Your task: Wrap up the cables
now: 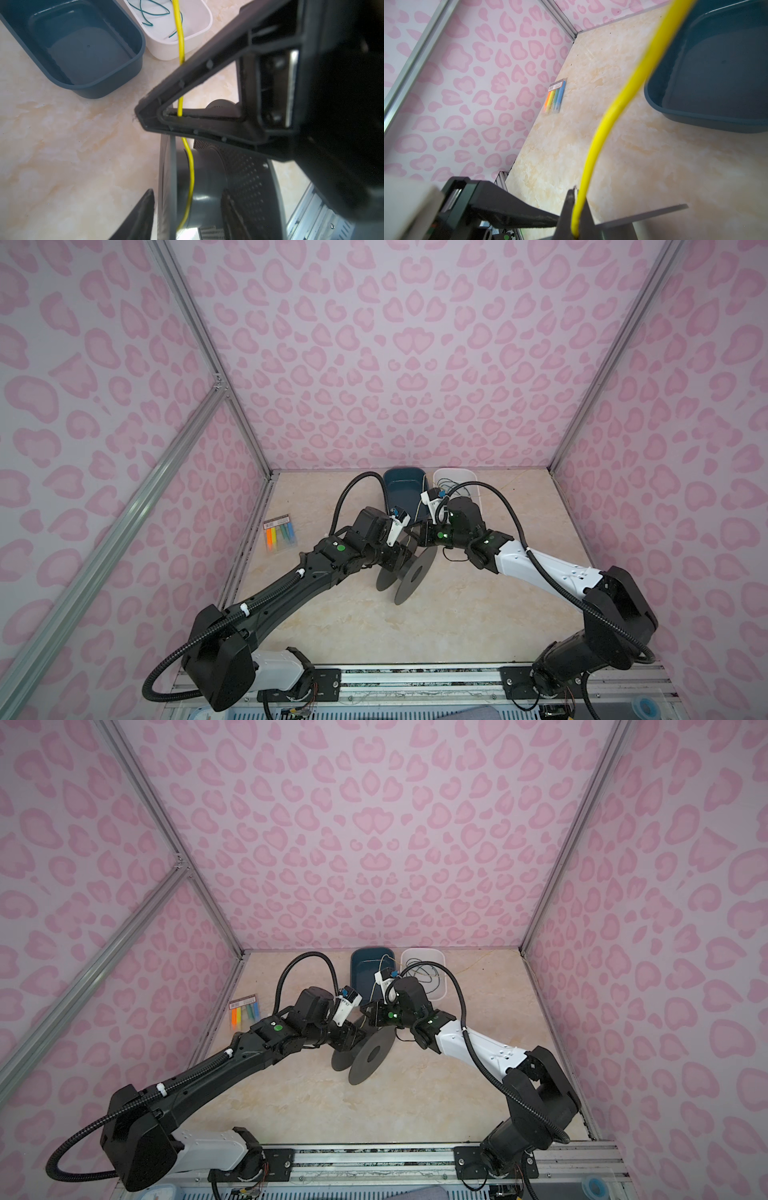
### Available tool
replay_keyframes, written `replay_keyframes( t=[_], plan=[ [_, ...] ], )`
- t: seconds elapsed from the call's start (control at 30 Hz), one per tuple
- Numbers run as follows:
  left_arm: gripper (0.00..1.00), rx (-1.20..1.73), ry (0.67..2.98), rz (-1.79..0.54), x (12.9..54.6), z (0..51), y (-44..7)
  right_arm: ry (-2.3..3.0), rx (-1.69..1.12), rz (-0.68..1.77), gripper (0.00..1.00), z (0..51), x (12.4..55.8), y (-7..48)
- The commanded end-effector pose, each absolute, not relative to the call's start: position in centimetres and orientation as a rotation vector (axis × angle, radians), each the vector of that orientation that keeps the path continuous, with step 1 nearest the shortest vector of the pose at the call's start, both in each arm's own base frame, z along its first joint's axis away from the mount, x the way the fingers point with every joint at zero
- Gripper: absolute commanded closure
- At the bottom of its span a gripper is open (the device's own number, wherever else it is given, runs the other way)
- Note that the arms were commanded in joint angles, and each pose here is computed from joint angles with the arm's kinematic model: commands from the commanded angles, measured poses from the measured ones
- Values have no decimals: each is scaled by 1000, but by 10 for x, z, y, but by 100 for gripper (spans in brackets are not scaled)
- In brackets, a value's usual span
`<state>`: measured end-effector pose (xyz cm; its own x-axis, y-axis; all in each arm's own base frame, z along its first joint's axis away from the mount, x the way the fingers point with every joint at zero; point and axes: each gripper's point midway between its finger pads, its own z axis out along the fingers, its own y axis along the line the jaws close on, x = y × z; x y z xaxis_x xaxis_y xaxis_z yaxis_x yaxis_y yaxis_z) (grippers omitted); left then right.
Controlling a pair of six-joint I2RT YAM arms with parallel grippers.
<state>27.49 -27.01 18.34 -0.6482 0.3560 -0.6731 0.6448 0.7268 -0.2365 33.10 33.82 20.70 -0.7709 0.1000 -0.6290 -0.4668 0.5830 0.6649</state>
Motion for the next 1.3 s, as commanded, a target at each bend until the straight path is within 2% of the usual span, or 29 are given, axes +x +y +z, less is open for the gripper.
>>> replay_keyframes(
  t=[0.0, 0.3, 0.33, 0.4, 1.27],
  plan=[
    [50, 753, 2304, -660, 277, 183, -277, 2136, -300, 1209, 100, 216, 333, 345],
    [63, 733, 2313, -662, 279, 178, -278, 2138, -286, 1267, 100, 212, 330, 353],
    [67, 730, 2317, -659, 279, 176, -277, 2141, -284, 1275, 100, 210, 329, 354],
    [70, 724, 2320, -655, 279, 175, -277, 2139, -275, 1288, 100, 210, 329, 354],
    [97, 658, 2317, -562, 288, 179, -264, 2139, -265, 1300, 100, 208, 320, 352]
  ],
)
